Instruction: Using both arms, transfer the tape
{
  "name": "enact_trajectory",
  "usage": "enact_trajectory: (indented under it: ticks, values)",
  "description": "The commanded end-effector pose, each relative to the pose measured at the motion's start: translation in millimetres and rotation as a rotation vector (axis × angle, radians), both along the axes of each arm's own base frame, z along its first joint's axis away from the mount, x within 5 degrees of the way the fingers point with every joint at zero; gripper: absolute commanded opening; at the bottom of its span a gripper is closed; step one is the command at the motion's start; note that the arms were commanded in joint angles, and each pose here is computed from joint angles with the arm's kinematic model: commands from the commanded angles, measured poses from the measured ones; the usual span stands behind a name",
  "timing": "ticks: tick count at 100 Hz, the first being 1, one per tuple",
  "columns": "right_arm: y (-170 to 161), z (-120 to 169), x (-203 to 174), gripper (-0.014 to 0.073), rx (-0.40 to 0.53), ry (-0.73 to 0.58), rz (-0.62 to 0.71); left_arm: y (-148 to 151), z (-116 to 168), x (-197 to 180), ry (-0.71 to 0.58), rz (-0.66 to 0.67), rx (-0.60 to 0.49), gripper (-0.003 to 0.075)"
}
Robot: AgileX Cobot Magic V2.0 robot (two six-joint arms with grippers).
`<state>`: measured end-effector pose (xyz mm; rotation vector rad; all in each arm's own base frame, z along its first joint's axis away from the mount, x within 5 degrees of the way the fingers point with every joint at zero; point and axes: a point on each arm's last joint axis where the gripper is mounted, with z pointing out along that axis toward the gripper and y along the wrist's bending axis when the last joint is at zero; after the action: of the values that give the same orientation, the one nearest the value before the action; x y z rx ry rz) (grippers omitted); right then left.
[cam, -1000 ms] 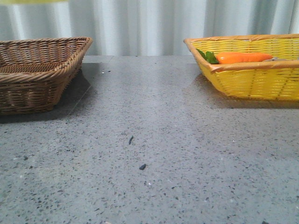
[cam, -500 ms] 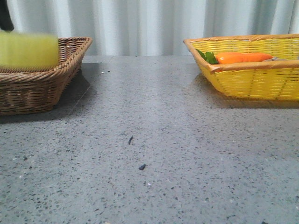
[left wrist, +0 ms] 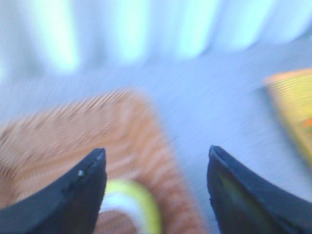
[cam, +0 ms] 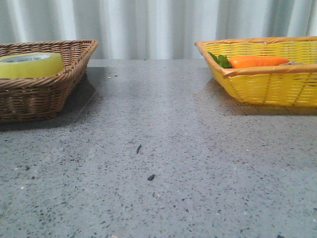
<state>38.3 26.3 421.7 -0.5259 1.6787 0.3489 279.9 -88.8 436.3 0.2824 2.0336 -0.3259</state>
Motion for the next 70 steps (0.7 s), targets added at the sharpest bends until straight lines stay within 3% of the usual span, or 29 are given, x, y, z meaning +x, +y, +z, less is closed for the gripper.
enact_trajectory:
  ticks: [1,12,27,42,70]
  values:
    - [-10.8,3.4,-13.1,-0.0062,0.076,-0.211,-0.039,-7.7,17.0,-48.1,-0.248,-0.053,-0.076,0.0386]
    - [-20.5,-16.7,-27.1,-0.0062,0.100,-0.336,-0.066,-13.6,-12.5,-95.1,-0.306,-0.144,-0.113,0.0386]
    - [-25.5,-38.8,-35.4,-0.0062,0.104,-0.373,-0.074,-3.0,-58.0,-140.6,-0.319,-0.211,-0.120,0.0386]
    - [-26.3,-45.7,-36.9,-0.0062,0.100,-0.366,-0.074,13.9,-91.6,-165.7,-0.327,-0.202,-0.125,0.0386]
    - [-26.2,-46.3,-36.7,-0.0062,0.096,-0.360,-0.074,23.9,-117.5,-181.6,-0.312,-0.204,-0.117,0.0386]
